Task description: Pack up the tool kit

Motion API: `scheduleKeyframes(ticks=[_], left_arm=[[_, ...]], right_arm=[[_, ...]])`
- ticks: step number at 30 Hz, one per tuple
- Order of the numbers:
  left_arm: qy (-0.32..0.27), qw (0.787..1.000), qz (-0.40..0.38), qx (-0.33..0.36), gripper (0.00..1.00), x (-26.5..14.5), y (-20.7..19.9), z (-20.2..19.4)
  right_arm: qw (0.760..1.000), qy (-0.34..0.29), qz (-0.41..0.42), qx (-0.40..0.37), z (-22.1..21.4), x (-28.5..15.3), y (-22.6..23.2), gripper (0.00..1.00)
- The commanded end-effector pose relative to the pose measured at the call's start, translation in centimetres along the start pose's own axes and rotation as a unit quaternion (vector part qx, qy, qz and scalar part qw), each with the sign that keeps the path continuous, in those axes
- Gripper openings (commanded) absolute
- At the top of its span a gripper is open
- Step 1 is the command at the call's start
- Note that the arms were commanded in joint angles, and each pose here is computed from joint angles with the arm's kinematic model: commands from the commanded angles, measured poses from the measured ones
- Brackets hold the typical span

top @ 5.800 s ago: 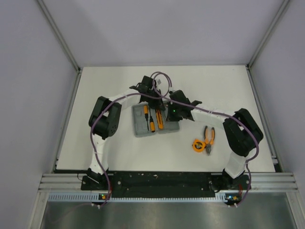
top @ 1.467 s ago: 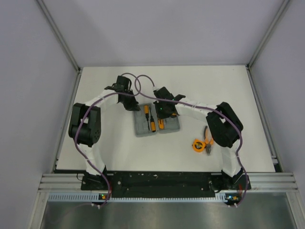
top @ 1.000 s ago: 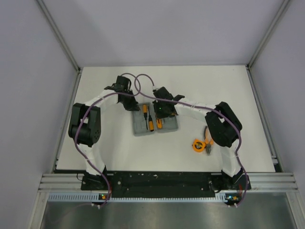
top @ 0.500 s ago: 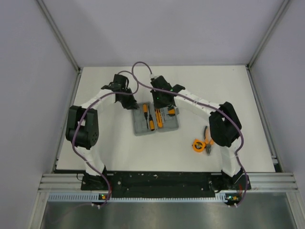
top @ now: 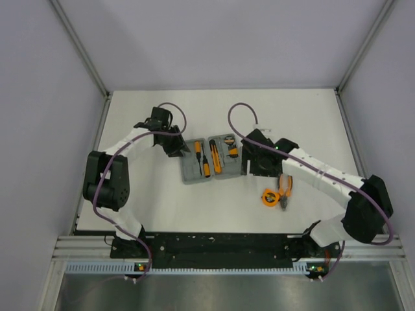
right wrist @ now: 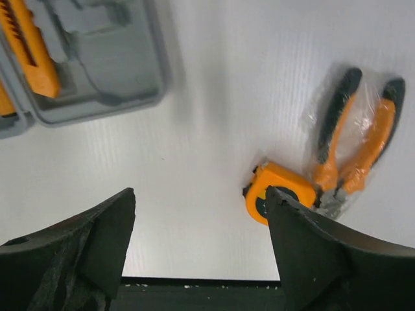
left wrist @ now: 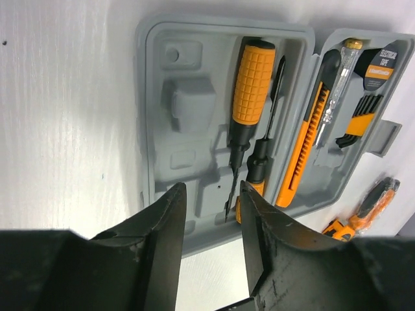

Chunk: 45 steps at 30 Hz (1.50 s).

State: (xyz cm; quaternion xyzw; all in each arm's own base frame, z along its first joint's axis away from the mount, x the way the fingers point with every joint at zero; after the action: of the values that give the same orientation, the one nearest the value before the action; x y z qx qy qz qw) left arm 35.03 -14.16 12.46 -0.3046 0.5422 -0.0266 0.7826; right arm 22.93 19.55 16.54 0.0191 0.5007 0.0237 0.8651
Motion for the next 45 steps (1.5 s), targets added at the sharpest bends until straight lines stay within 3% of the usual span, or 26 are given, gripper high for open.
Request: scheduleKeyframes(ticks=[1, 10, 17, 28, 32, 37, 45], left_arm=[[-0.011, 1.0, -0.02, 0.0, 0.44, -1.2, -0.3, -0.1], [-0.002, 1.0, -0.024, 0.001, 0.45, -0.9, -0.4, -0.1], [0.003, 1.0, -0.025, 0.001, 0.44, -0.6, -0.4, -0.1], [0.002, 1.0, -0.023, -0.002, 0.43, -0.7, -0.1, 0.2], [0.004, 1.0, -0.023, -0.003, 0.42, -0.6, 0.0, 0.2], [0.004, 1.0, -0.023, -0.004, 0.41, -0.6, 0.1, 0.2], [0.003, 1.0, -0.025, -0.004, 0.4, -0.7, 0.1, 0.3]], right_arm=[[0.996, 0.032, -0.055, 0.063, -3.3, -1.2, -3.4, 0.82], [0.975, 0.114, -0.118, 0.149, -7.4, 1.7, -6.2, 0.89], [0.964, 0.123, -0.113, 0.205, -7.0, 3.1, -6.5, 0.9], [0.952, 0.146, -0.133, 0.236, -7.9, 5.3, -6.8, 0.89], [0.951, 0.147, -0.134, 0.237, -8.1, 5.6, -6.7, 0.85], [0.954, 0.151, -0.124, 0.229, -8.0, 6.0, -6.4, 0.72], [0.963, 0.145, -0.095, 0.206, -7.2, 6.2, -5.8, 0.4]])
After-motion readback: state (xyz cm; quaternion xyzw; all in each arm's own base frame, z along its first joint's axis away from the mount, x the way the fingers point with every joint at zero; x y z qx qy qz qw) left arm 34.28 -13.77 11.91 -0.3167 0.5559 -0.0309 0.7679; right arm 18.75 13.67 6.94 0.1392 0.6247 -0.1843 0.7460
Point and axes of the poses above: each gripper's point midway between its finger pads, its own x axis out along the fingers, its own y axis along the line the jaws close on, z = x × y, the point moved 5 cm from there along -x, back along the fingers, and after that the axes turned 3 degrees about -x, right-handed, at the moved point
